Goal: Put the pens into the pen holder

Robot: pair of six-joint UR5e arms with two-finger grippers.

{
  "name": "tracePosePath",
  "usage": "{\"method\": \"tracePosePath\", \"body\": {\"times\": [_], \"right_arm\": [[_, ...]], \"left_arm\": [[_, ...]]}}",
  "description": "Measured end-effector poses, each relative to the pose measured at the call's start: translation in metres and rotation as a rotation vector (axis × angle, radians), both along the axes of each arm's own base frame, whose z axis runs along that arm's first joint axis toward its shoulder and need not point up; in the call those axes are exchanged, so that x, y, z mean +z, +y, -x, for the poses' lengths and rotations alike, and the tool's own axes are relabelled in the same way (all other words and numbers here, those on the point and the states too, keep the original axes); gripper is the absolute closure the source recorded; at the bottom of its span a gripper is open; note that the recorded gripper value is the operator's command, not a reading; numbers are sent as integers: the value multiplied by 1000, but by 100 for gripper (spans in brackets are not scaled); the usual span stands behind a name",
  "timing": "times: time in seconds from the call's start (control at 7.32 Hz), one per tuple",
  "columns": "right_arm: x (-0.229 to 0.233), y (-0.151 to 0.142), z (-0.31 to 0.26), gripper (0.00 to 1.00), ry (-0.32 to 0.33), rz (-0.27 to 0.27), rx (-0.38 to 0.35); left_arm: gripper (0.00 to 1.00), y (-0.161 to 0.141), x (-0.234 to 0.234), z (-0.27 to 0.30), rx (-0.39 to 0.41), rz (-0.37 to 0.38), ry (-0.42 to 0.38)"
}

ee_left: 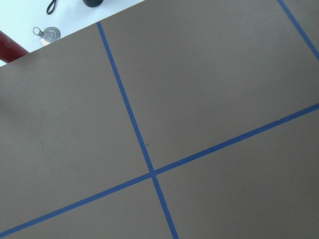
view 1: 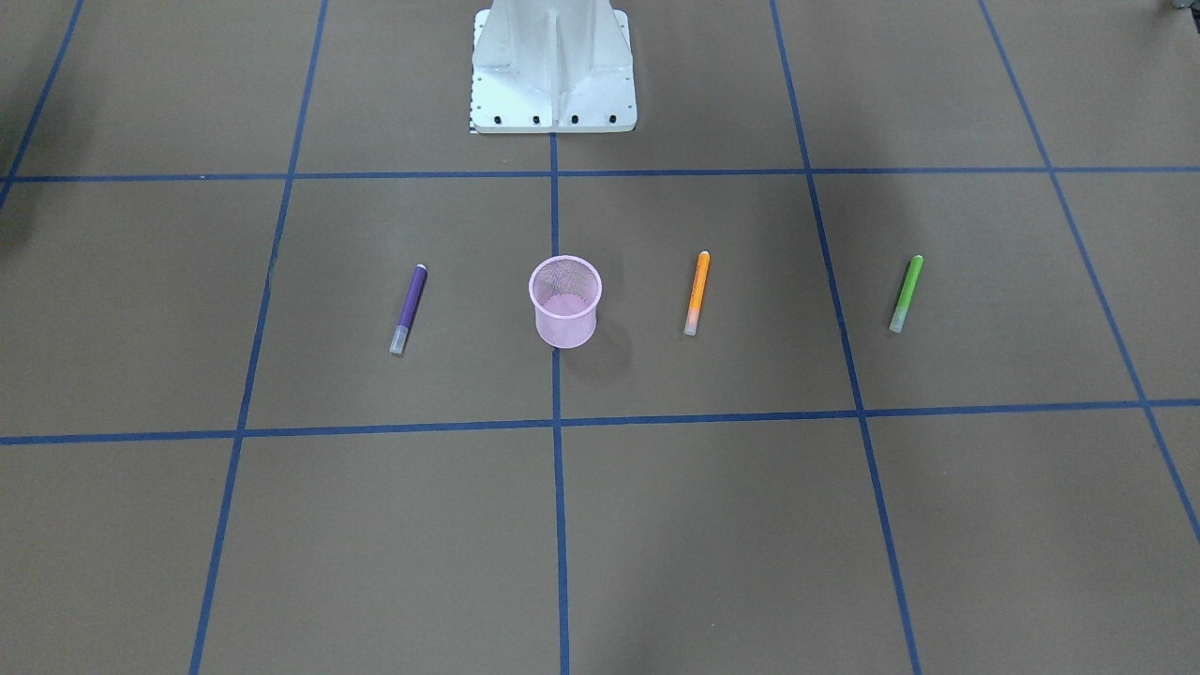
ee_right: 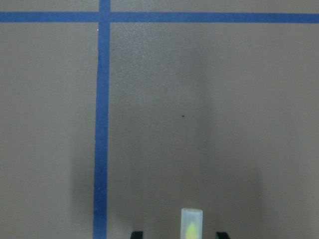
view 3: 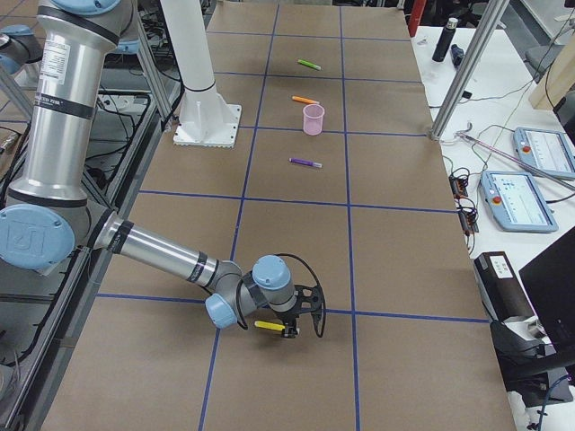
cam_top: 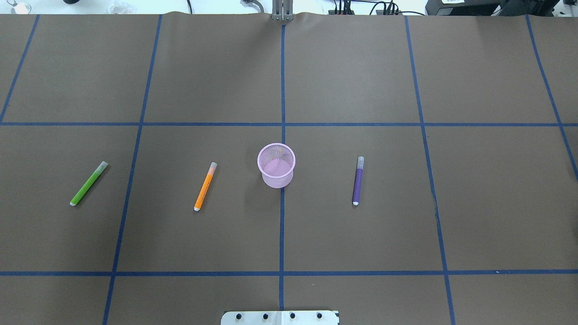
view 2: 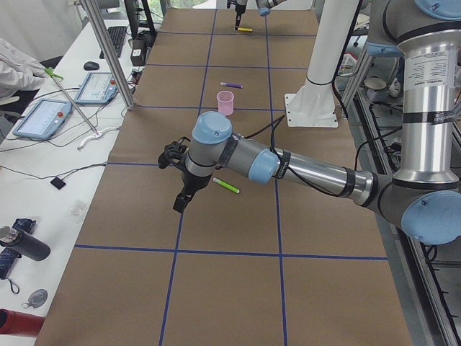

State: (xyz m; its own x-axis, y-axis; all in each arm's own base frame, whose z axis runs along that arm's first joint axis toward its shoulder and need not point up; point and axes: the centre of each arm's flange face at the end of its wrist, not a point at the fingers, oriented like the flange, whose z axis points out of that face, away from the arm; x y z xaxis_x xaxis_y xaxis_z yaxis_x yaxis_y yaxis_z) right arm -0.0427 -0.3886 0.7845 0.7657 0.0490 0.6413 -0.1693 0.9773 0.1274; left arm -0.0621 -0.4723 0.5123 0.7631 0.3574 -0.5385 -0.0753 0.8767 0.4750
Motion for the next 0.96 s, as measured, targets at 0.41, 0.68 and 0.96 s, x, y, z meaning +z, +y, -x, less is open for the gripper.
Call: {"method": "tracePosePath", "body": {"times": [0.41,0.68,0.96], "right_arm": [[3,-1,2,59,3,5,-1],[5,1,2,59,5,10,-3],[6,1,3,59,6,11,-6]], "left_arm": [[0,0,-1,0,-1,-1,-1],[0,-1,-1,0,0,-2,-1],[0,-1,-1,0,-1,-2,-1]]}}
